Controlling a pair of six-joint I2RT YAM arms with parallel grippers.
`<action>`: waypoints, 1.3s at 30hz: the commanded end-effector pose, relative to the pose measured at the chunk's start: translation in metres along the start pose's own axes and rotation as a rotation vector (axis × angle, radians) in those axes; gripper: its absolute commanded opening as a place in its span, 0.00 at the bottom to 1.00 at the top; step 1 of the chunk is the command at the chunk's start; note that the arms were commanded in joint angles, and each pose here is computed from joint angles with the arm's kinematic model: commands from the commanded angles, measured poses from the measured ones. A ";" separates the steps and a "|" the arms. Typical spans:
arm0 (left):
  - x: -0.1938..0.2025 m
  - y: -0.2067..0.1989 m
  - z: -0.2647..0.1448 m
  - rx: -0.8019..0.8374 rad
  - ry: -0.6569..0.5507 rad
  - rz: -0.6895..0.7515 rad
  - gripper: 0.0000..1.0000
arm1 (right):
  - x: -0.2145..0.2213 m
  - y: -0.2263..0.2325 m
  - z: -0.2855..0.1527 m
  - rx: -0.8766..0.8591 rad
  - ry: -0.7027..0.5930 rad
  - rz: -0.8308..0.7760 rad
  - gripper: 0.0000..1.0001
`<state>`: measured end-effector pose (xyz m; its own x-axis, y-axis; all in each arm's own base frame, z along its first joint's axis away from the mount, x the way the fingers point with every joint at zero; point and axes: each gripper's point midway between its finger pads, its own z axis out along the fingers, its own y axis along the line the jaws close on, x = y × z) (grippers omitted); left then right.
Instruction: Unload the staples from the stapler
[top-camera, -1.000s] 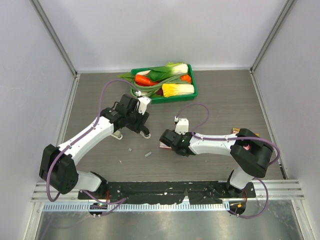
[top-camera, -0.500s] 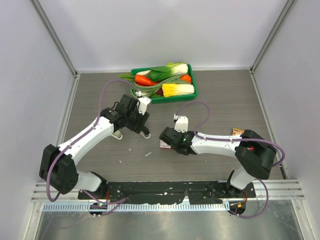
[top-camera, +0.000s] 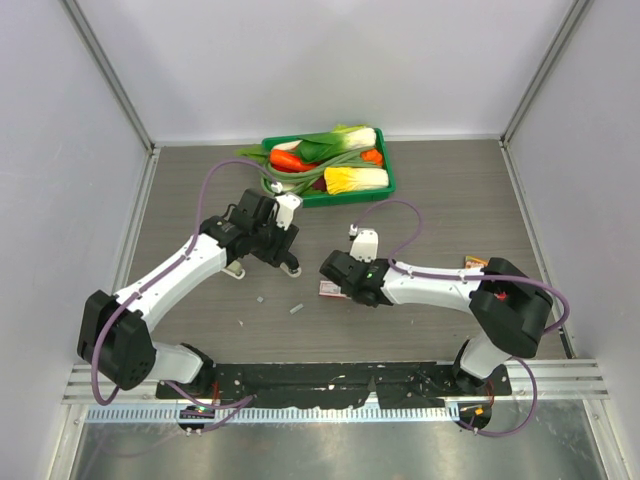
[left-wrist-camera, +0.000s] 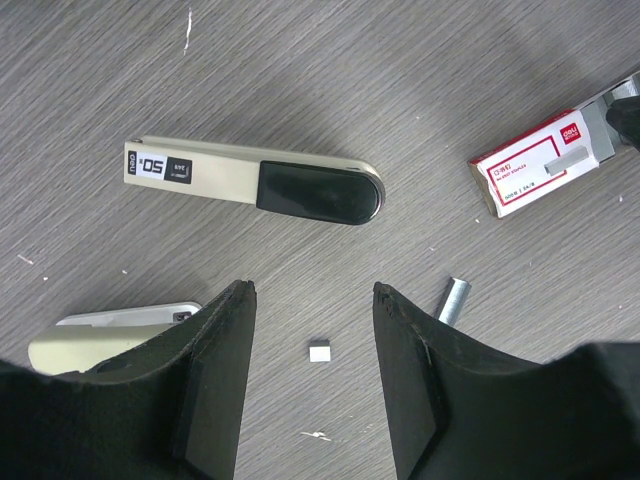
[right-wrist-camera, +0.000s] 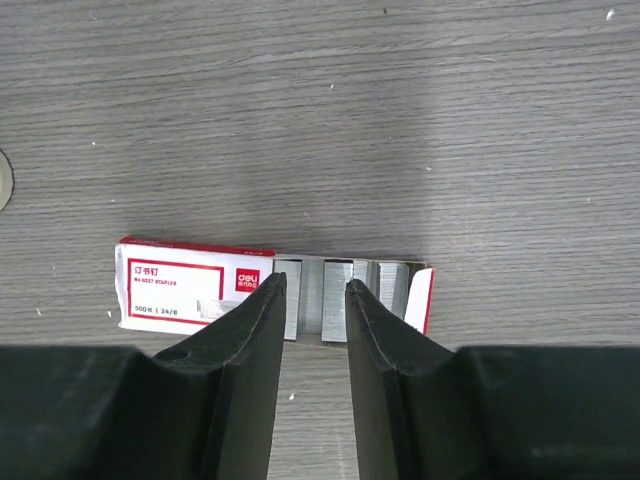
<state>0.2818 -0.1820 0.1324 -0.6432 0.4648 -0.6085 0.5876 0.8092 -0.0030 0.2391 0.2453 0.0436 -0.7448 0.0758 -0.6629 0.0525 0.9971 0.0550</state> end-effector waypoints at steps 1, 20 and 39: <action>-0.012 -0.003 -0.006 0.012 -0.056 0.021 0.54 | -0.010 0.002 0.002 -0.007 -0.019 0.037 0.36; -0.006 -0.001 -0.013 0.014 -0.023 0.077 0.54 | -0.016 0.066 -0.037 -0.248 -0.050 -0.099 0.37; 0.050 -0.082 -0.004 0.291 0.190 0.345 0.55 | -0.052 -0.008 -0.095 -0.313 -0.207 0.126 0.37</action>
<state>0.2068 -0.2114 0.1135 -0.4929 0.7315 -0.4712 0.8394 0.5424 -0.0360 0.2105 0.2502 0.1366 -0.6343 0.1432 -0.7597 -0.1429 0.9441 0.2972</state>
